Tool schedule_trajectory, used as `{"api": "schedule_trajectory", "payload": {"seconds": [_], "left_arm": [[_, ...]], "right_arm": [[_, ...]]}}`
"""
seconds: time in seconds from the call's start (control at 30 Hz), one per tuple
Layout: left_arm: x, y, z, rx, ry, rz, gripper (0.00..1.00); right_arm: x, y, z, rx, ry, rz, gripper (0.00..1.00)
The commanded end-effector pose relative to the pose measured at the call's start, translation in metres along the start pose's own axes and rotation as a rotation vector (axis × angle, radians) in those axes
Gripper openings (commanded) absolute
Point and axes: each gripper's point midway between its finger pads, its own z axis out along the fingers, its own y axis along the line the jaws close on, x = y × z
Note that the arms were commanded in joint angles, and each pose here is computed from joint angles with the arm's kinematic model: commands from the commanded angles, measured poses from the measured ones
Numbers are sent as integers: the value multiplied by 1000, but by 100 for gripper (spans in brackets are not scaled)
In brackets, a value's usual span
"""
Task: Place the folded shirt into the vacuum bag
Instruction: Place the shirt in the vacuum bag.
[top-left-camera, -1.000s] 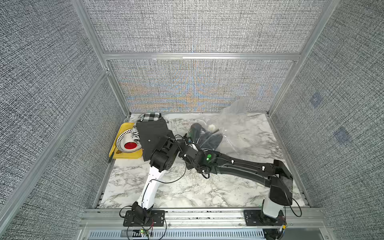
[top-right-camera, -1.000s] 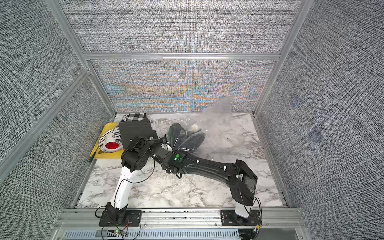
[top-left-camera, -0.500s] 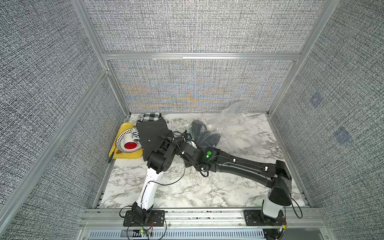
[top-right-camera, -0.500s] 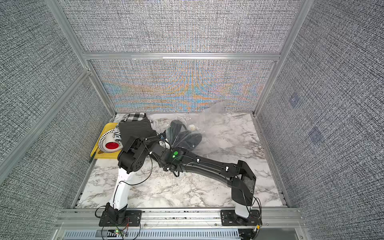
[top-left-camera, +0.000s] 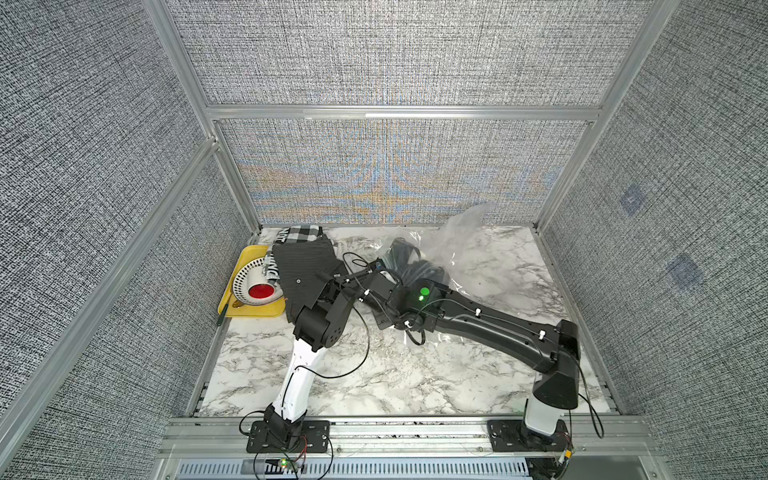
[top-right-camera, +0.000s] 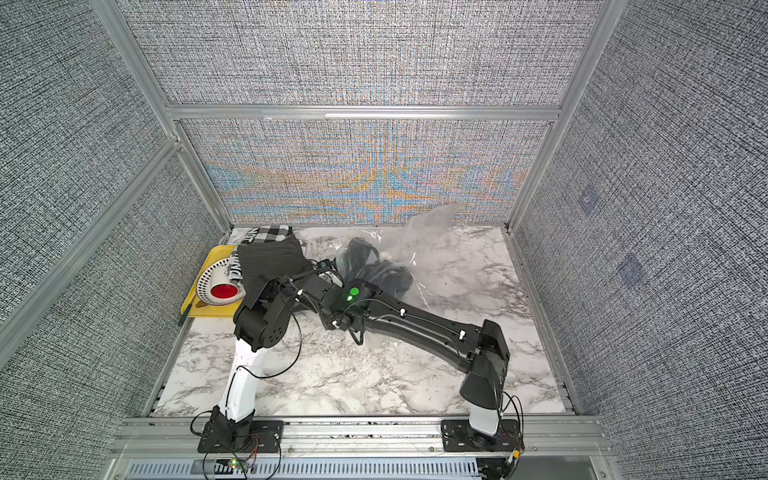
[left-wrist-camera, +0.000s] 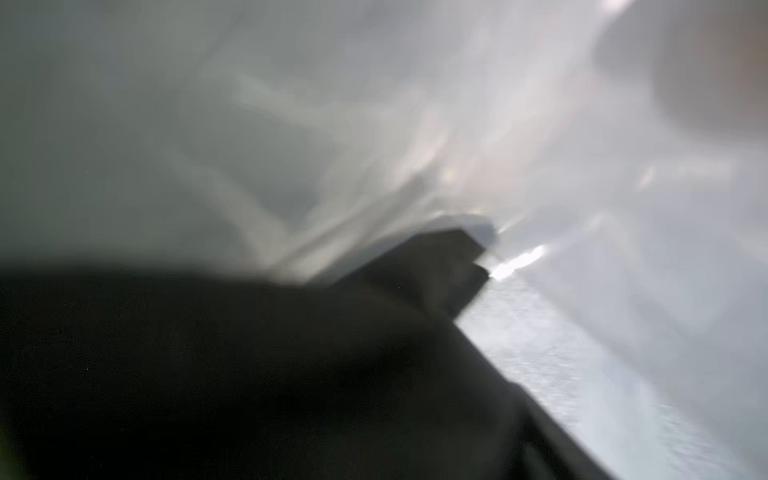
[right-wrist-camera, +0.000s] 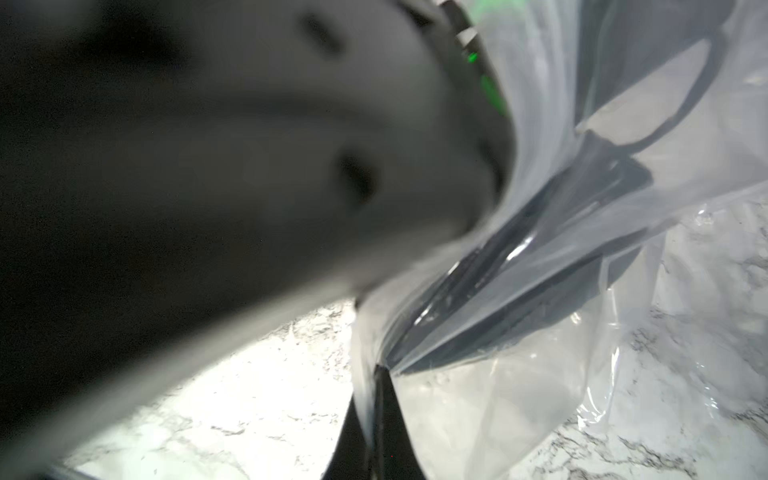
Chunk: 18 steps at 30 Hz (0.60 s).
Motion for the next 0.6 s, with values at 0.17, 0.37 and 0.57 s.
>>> {"api": "schedule_trajectory", "payload": {"seconds": [0.17,0.37,0.57], "left_arm": [[29,25,-23,-67,-26,230,100],[33,34,-44,-154,-53,500,100],[51,49,-54,-179,42,723,97]], "right_arm": [[9,-59,27,114,-3,-5,0],[13,-65,36,84,-27,45,0],[10,-72,27,72,-57,73,0]]}}
